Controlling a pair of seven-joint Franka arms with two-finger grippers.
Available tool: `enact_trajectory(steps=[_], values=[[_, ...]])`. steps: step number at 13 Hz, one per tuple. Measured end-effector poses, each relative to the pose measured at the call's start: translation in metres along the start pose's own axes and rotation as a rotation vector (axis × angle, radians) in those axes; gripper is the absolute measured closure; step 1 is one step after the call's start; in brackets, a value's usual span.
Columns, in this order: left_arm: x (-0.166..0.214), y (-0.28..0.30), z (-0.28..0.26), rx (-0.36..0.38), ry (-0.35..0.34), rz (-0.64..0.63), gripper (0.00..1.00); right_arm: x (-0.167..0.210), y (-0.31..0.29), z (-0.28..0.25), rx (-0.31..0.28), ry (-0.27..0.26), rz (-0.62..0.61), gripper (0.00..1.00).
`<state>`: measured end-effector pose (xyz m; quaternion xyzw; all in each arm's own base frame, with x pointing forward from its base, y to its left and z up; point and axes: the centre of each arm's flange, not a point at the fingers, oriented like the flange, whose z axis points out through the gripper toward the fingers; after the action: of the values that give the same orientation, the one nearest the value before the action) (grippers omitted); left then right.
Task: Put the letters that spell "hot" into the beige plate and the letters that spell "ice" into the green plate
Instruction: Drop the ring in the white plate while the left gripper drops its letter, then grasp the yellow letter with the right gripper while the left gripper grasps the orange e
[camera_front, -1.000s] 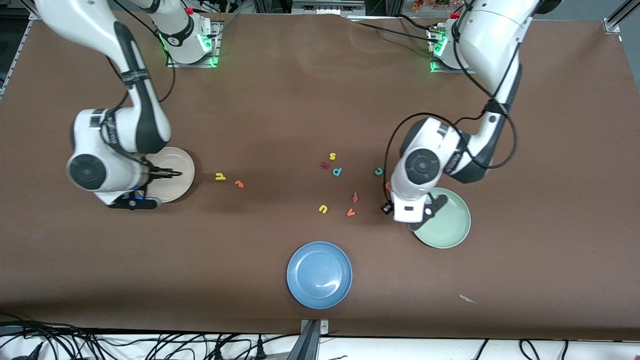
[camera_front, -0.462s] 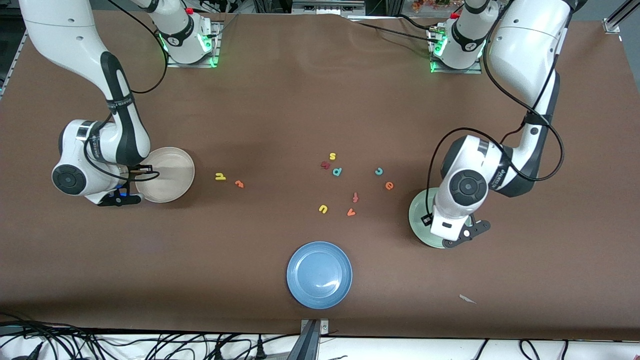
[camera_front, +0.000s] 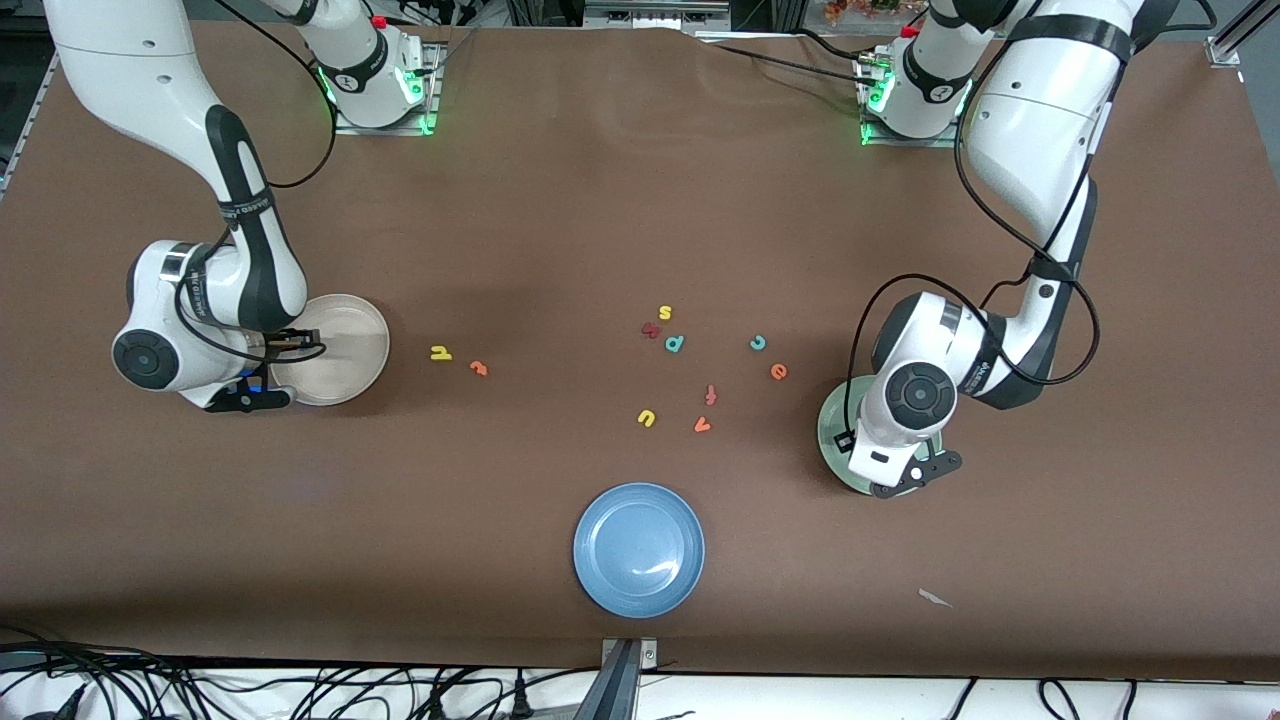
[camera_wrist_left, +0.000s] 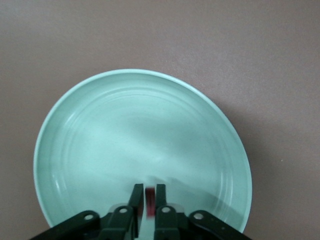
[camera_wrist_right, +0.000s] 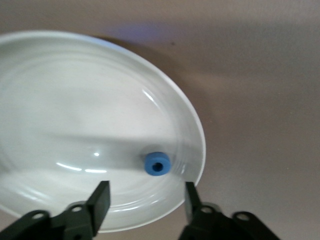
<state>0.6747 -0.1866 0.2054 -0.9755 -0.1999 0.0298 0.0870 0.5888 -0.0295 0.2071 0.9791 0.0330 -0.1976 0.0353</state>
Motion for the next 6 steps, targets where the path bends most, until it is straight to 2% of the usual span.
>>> enact_trajectory(steps=[1, 2, 4, 6], values=[[0.001, 0.002, -0.003, -0.006, 0.006, 0.000, 0.68, -0.001, -0.009, -0.013, 0.020, 0.010, 0.012, 0.15], [0.002, 0.004, -0.008, -0.013, 0.014, 0.001, 0.55, -0.001, -0.021, -0.026, 0.031, 0.024, 0.023, 0.04], [0.002, 0.010, -0.026, -0.048, 0.017, -0.019, 0.35, -0.003, -0.058, -0.044, 0.048, 0.048, 0.075, 0.01], [-0.008, 0.019, -0.045, -0.116, -0.040, -0.120, 0.12, -0.004, -0.103, -0.049, 0.061, 0.064, 0.157, 0.01]])
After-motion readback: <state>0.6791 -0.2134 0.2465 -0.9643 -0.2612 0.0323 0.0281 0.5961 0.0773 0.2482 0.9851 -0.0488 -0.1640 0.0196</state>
